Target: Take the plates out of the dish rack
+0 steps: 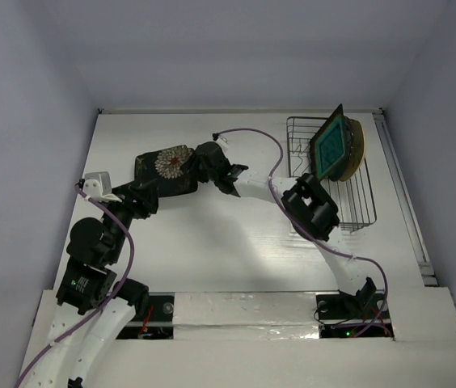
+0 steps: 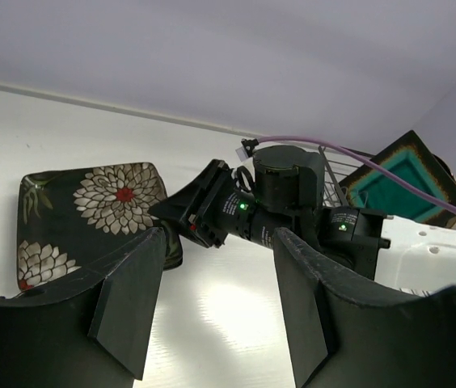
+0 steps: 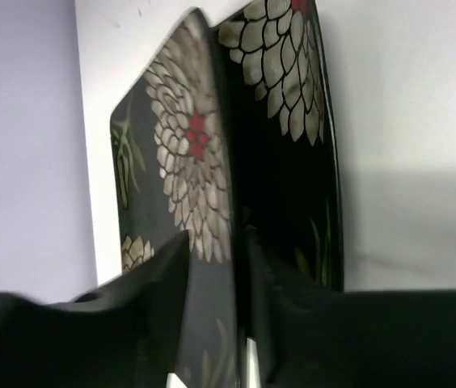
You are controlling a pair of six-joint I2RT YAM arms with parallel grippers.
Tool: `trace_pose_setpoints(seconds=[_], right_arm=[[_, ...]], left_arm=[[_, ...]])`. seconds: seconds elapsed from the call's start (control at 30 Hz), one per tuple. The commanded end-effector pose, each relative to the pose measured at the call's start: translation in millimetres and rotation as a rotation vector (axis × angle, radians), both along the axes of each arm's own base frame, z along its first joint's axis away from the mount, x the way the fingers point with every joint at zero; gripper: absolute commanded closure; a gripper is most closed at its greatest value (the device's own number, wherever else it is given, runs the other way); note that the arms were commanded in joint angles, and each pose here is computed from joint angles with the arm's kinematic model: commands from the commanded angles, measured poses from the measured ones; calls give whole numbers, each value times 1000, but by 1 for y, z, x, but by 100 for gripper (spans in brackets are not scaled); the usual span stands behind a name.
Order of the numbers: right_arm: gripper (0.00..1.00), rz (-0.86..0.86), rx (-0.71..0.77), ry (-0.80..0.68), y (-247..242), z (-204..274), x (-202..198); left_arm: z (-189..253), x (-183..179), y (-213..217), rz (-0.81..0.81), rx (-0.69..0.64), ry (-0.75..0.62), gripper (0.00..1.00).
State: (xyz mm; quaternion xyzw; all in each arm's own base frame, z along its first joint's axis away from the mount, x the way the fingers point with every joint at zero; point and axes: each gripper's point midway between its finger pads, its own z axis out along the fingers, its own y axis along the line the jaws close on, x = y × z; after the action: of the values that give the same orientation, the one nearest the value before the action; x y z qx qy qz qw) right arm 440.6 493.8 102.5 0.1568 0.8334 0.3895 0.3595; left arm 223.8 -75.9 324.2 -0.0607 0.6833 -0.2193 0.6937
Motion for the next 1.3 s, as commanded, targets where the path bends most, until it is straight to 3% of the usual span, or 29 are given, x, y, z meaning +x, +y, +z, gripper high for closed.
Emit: trace_pose_setpoints(seconds=[0.0,0.07,0.17,0.3,0.37,0.5,0.53,0.6,0.67,0.7,0.73,0.8,0.83,0.9,0.93,1.03,1.13,1.27], right_arm=[[58,-41,166,-143,4,85,11],[46,-50,121,-141,-3,80,10],[36,-67,55,-157,-12,84,11],[30,-70,-9,-192,-24,90,10],[22,-70,-22,-222,-30,103,7],[16,-47,-164,-287,-49,123,4],[19,-39,-231,-312,-57,126,3],[48,-46,-323,-337,-79,138,-4],[100,-90,-397,-361,-110,149,-6],[100,-143,-398,-406,-143,184,-9],[100,-179,-509,-394,-177,166,-13],[100,-270,-595,-374,-248,174,-12],[100,-309,-570,-406,-280,206,-26],[100,-322,-631,-361,-329,195,-41],[100,-374,-630,-387,-362,217,-51],[100,-454,-724,-330,-413,215,-66],[92,-508,-768,-268,-444,214,-71],[55,-509,-745,-248,-465,208,-63]], left_arm=[[10,1,-3,-15,-11,-34,47],[11,0,-3,-15,-11,-36,47],[11,0,-4,-16,-11,-36,47],[10,2,-5,-21,-9,-32,47],[8,4,-7,-27,-5,-23,47],[9,2,-6,-26,-7,-31,47],[10,1,-5,-23,-9,-36,47],[11,0,-4,-21,-10,-38,47],[11,0,-5,-26,-9,-38,48],[11,-1,-5,-27,-10,-39,48],[13,-3,-5,-29,-12,-45,49],[14,-5,-3,-27,-16,-53,56],[16,-6,-3,-27,-19,-62,59],[19,-8,-3,-30,-23,-74,68],[19,-8,-3,-35,-24,-77,75],[20,-8,-3,-32,-26,-78,79],[19,-9,-2,-27,-28,-76,76],[19,-9,-2,-27,-29,-72,66]])
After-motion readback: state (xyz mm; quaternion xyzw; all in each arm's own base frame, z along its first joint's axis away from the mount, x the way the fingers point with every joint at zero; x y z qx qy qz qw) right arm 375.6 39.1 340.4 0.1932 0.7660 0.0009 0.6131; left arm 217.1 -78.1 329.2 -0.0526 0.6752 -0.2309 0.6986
